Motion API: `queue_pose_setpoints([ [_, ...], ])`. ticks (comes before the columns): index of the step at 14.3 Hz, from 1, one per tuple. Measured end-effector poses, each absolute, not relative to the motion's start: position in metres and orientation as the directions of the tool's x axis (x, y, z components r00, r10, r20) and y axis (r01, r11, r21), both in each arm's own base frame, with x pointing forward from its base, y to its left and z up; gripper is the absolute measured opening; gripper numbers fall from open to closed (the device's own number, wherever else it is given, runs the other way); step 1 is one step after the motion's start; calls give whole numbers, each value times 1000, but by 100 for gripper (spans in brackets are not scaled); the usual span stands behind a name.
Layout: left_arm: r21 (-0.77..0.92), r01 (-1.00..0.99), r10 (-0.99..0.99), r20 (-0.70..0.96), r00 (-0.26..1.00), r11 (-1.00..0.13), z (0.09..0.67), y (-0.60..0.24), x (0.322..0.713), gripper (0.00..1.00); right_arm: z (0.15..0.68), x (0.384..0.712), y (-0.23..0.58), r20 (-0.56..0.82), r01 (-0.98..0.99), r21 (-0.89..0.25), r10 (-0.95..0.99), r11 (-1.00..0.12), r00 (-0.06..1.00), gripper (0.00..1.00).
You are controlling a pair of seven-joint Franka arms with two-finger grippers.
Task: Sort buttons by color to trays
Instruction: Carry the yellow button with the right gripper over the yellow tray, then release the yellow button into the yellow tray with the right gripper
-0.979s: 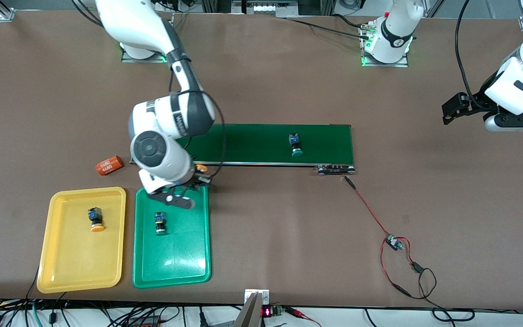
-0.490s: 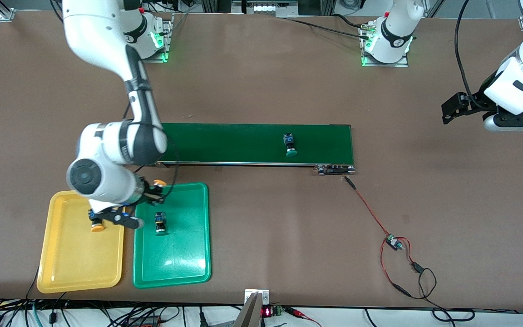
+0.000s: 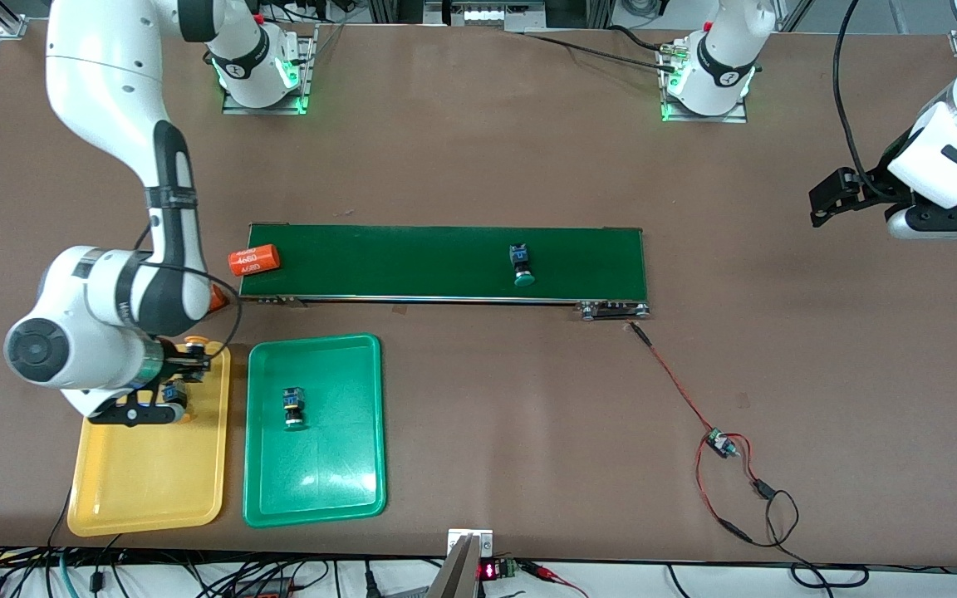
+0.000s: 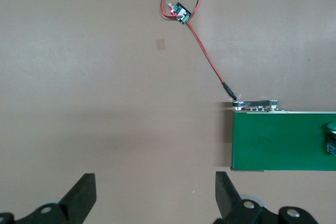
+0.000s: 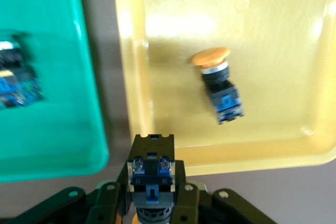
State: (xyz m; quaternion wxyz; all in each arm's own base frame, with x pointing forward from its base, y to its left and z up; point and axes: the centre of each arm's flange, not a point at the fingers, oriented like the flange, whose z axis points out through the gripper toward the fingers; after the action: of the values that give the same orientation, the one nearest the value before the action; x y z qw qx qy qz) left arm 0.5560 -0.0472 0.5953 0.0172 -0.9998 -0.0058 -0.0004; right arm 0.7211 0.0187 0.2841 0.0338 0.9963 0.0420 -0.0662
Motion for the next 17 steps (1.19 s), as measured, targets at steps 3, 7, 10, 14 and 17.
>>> queue_pose_setpoints([
  [3,-34,12,12,1,1000,-999,595,-47,556,100,270,725,-22,-126,276,52,268,-960,955,33],
  [7,-34,10,10,1,1000,-999,595,-48,556,100,246,727,-72,-121,478,41,470,-878,874,33],
  [10,-34,10,10,1,1000,-999,595,-48,556,100,233,726,-96,-99,555,15,551,-832,829,33],
  [14,-35,10,10,-1,1000,-999,595,-48,556,100,229,731,-98,-71,597,-7,596,-802,800,33],
  [17,-35,10,10,-5,1000,-999,595,-47,555,100,233,739,-90,-53,653,1,652,-757,756,33],
])
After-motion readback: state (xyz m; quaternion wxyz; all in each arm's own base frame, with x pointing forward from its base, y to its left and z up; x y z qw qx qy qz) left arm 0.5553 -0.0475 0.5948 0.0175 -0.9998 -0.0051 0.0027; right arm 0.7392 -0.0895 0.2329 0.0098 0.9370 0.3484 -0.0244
